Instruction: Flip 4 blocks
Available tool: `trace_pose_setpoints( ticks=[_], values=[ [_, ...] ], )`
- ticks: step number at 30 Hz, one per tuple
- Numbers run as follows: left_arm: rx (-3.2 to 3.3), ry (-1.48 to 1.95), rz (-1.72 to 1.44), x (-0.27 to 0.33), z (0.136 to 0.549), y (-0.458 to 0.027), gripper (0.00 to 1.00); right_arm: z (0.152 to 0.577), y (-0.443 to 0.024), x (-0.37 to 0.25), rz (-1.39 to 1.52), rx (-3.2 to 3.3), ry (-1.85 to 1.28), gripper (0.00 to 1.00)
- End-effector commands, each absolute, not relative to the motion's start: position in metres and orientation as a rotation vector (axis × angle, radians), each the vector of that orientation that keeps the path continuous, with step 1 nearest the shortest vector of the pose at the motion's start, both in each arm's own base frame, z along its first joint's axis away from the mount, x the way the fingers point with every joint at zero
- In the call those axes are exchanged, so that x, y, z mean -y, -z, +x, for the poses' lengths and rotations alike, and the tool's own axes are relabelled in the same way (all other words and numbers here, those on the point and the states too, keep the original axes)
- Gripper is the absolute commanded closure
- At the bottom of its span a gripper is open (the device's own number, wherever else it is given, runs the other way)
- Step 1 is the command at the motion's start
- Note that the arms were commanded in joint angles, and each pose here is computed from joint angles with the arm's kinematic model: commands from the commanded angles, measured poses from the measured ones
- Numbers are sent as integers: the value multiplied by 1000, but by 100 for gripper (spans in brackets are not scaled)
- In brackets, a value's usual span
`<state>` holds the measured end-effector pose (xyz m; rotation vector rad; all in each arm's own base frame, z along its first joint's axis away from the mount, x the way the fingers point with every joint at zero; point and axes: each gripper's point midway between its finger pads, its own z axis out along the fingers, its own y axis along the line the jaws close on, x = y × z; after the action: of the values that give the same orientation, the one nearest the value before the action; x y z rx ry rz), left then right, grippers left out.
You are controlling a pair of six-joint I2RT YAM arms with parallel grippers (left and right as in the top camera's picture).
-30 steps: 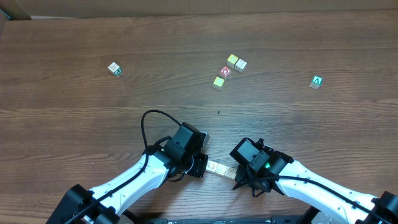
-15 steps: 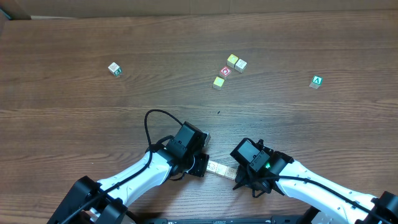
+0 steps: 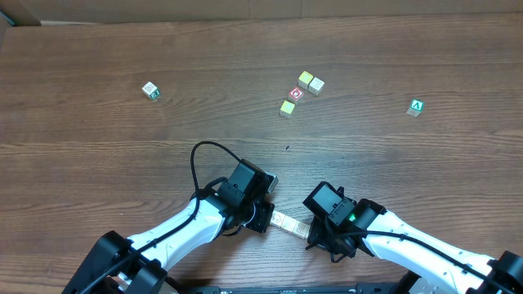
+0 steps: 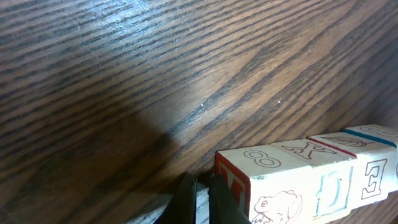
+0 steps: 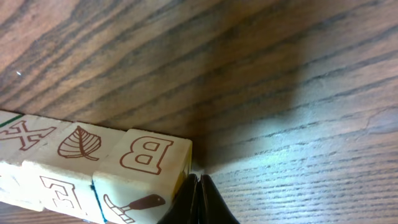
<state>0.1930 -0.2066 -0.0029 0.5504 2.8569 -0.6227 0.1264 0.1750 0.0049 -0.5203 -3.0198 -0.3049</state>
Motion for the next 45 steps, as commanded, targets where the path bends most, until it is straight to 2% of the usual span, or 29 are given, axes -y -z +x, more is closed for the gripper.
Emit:
trace_pose_setpoints(
  ticks=[1, 45],
  values=[
    [-2875, 651, 600, 208, 186, 7, 96, 124, -10, -189, -508, 2970, 405, 96],
    [-2738, 572, 671, 211, 211, 3, 96, 116, -15, -204, -572, 2870, 490, 96]
  ],
)
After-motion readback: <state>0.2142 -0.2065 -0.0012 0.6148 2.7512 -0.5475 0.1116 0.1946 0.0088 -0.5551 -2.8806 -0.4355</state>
